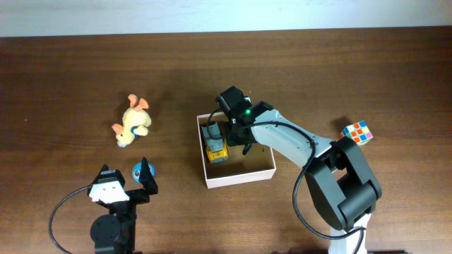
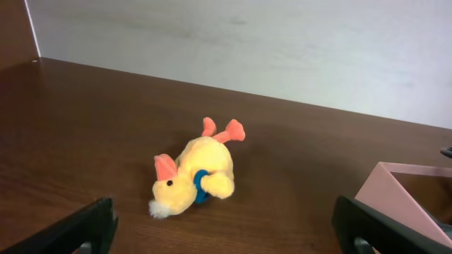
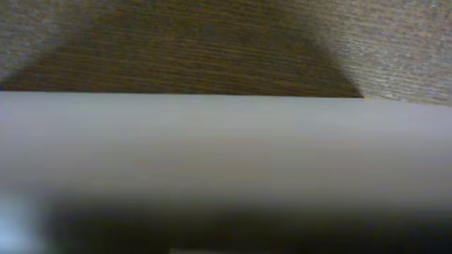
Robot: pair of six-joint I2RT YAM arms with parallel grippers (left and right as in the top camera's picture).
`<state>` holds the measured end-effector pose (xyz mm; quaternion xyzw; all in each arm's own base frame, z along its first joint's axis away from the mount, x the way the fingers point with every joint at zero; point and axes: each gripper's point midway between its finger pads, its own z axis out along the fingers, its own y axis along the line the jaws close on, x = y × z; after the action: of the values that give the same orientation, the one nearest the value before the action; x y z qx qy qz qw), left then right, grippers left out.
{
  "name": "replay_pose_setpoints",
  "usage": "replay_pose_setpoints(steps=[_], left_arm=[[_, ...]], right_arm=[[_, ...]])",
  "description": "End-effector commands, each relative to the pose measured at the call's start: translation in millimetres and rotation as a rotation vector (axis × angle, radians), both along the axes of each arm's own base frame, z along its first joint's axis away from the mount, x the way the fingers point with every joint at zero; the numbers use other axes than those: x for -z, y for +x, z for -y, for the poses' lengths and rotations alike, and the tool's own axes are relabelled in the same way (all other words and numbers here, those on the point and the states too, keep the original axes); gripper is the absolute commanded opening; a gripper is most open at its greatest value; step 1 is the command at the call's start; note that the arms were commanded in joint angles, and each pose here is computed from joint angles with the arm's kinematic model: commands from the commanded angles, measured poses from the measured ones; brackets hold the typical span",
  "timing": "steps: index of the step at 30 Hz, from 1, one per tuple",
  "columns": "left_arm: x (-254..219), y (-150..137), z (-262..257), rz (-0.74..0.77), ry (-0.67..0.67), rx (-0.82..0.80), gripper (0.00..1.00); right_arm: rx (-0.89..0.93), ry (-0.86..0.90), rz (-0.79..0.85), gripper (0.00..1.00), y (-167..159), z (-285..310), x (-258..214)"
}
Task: Pack container
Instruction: 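Open the right gripper to release the truck in the box, then raise the right gripper and move it to the Rubik's cube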
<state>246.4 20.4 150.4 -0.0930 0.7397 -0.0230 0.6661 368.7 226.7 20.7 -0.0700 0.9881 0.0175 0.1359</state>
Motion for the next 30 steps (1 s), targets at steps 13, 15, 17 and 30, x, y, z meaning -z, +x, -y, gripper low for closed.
replay_pose_setpoints(steps=[13, 15, 17, 30], left_arm=[[1.2, 0.0, 1.0, 0.002, -0.006, 0.008, 0.99], [1.3, 0.0, 1.1, 0.002, -0.006, 0.008, 0.99], [1.3, 0.0, 1.0, 0.002, -0.006, 0.008, 0.99], [1.3, 0.0, 1.0, 0.002, -0.006, 0.008, 0.99]], right_arm=[[-0.149, 0.040, 0.112, 0.55, 8.3, -11.3, -96.5], [-0.151, 0.047, 0.128, 0.55, 8.3, -10.7, -111.6], [-0.137, 0.048, 0.153, 0.57, 10.2, -4.8, -129.1], [0.065, -0.122, 0.127, 0.72, 19.2, 166.3, -178.9]])
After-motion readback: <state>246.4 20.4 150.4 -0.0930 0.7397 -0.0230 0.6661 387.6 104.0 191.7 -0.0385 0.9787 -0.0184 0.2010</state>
